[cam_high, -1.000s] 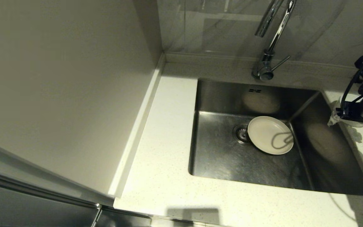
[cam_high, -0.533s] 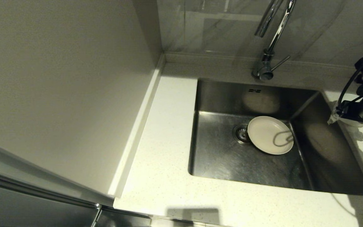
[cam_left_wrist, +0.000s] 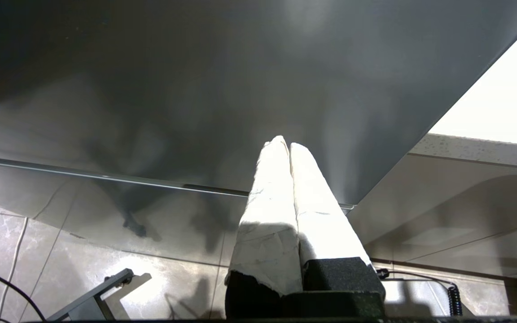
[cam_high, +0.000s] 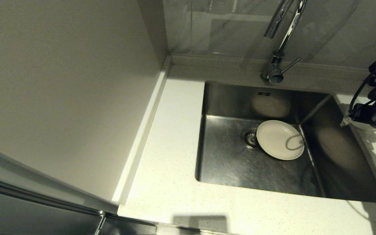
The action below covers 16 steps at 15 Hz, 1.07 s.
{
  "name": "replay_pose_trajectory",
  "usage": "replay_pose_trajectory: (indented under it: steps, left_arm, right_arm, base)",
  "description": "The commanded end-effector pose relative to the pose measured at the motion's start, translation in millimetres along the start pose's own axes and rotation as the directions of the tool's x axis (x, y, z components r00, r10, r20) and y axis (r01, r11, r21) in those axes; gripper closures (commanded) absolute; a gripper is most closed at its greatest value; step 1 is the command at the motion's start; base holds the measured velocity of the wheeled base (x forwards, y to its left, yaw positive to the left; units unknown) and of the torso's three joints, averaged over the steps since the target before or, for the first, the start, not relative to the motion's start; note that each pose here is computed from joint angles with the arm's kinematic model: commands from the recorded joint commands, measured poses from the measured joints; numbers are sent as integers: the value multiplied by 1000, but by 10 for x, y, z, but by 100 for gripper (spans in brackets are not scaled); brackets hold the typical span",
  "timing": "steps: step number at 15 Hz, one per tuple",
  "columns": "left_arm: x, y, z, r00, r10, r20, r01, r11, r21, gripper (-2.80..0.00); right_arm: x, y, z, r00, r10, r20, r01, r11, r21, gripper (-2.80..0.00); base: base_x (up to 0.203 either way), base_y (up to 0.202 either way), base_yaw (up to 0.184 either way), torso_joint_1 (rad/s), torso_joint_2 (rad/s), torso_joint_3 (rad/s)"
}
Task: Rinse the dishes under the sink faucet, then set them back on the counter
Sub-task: Place the spoon on the plate
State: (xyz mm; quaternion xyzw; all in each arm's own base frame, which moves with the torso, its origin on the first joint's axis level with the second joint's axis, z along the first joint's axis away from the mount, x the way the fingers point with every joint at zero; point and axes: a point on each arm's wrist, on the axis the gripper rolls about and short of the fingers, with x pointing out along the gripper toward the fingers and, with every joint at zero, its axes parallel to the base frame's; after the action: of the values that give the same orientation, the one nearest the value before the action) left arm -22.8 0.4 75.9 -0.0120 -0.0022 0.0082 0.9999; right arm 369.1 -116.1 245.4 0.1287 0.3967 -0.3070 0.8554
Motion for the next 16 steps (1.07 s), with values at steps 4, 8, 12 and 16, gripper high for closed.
replay_pose_trajectory:
  steps: [4, 8, 12, 16]
  left_arm:
    - [-3, 0, 0, 1000, 0, 5, 0, 1000, -1, 0]
    - [-2, 0, 0, 1000, 0, 4, 0, 1000, -1, 0]
    - [-2, 0, 0, 1000, 0, 4, 0, 1000, -1, 0]
    - [-2, 0, 0, 1000, 0, 4, 0, 1000, -1, 0]
  right_arm:
    - [7, -3, 13, 1000, 0, 10, 0, 1000, -6, -280]
    - [-10, -7, 17, 1000, 0, 15, 0, 1000, -16, -280]
    - [-17, -9, 19, 1000, 0, 17, 0, 1000, -16, 0]
    - [-17, -9, 19, 1000, -1, 17, 1, 1000, -19, 0]
  base:
    - [0, 0, 0, 0, 0, 0]
    - [0, 0, 0, 0, 0, 0]
    - [0, 0, 0, 0, 0, 0]
    - [0, 0, 0, 0, 0, 0]
